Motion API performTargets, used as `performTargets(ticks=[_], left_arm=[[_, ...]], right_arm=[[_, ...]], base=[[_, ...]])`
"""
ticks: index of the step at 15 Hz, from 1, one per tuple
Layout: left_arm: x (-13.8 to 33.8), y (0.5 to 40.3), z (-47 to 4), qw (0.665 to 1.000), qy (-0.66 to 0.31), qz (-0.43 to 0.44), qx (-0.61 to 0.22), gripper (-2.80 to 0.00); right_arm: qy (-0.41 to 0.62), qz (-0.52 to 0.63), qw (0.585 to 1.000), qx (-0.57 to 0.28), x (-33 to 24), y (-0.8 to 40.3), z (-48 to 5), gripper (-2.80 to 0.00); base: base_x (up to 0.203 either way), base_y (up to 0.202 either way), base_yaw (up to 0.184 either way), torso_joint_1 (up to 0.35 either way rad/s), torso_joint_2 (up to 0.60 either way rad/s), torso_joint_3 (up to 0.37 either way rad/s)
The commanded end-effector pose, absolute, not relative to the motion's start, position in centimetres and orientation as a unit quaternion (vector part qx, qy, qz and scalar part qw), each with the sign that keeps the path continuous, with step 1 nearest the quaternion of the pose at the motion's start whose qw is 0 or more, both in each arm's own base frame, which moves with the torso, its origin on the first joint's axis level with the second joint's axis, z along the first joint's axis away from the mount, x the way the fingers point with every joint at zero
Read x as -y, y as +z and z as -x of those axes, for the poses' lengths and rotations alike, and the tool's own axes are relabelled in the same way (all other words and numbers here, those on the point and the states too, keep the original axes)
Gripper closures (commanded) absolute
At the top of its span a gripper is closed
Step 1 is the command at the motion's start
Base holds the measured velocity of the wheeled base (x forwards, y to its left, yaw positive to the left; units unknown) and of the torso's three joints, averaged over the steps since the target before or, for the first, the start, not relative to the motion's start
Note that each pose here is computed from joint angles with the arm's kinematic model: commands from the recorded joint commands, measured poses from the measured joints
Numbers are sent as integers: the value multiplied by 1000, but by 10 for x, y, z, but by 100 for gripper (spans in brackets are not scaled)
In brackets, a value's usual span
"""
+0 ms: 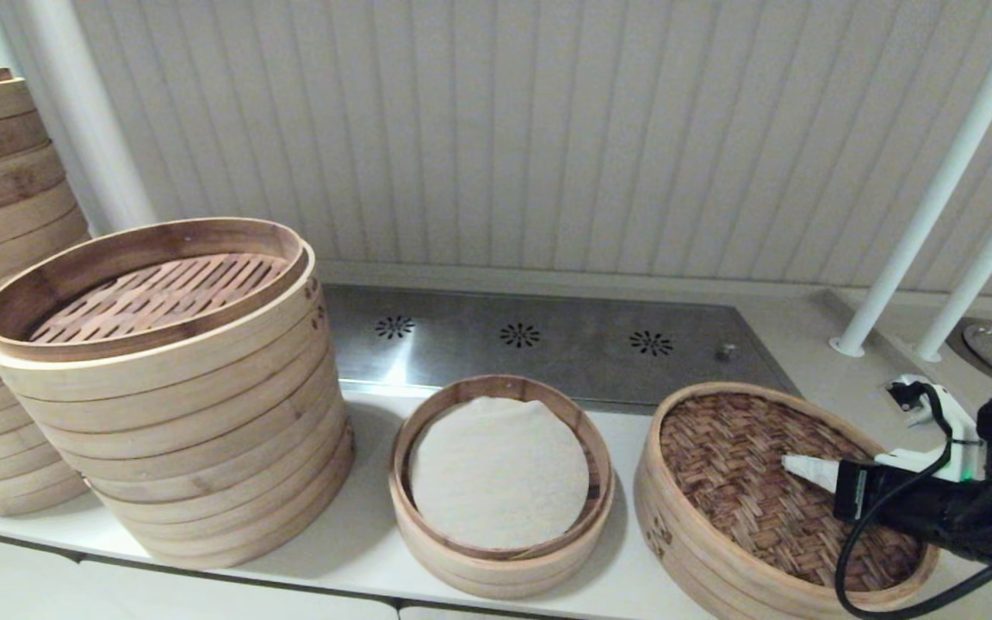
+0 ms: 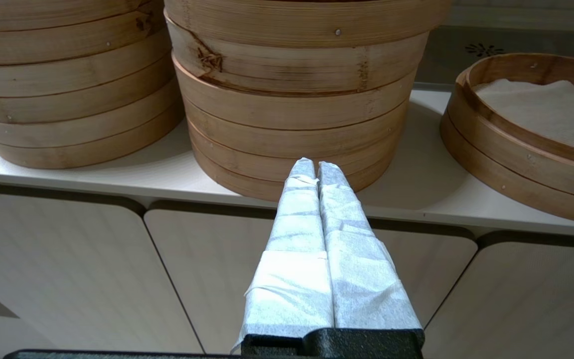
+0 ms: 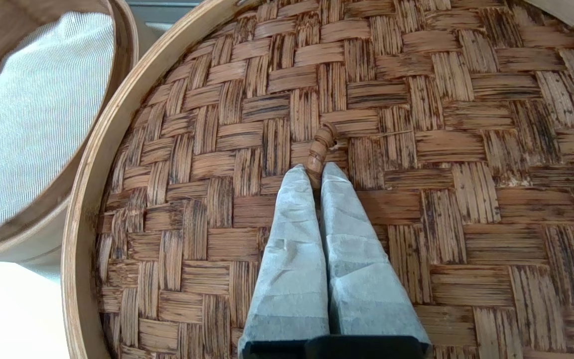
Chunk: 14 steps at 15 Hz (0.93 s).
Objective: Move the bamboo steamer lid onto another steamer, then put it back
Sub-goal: Put the steamer
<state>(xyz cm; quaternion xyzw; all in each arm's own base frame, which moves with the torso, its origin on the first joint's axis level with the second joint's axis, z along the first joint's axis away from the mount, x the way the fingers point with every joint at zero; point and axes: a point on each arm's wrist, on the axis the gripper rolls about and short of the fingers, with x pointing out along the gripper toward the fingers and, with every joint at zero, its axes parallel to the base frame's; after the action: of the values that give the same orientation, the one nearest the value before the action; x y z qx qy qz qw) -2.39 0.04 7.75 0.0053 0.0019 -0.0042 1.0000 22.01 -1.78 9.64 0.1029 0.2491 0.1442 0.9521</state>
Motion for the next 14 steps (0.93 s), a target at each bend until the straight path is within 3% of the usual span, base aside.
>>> performTargets(ticks=[1, 13, 14], left_arm=[[0, 77, 24, 1000, -4, -5, -3, 0], [0, 77, 24, 1000, -4, -5, -3, 0], [0, 77, 24, 1000, -4, -5, -3, 0]], right_arm=[[144, -105, 951, -254, 18, 93, -227, 0], [145, -97, 958, -230, 19, 105, -229, 0], [145, -97, 959, -226, 19, 107, -229, -280]], base=[[0, 0, 0, 0, 0, 0], [0, 0, 0, 0, 0, 0], [0, 0, 0, 0, 0, 0]])
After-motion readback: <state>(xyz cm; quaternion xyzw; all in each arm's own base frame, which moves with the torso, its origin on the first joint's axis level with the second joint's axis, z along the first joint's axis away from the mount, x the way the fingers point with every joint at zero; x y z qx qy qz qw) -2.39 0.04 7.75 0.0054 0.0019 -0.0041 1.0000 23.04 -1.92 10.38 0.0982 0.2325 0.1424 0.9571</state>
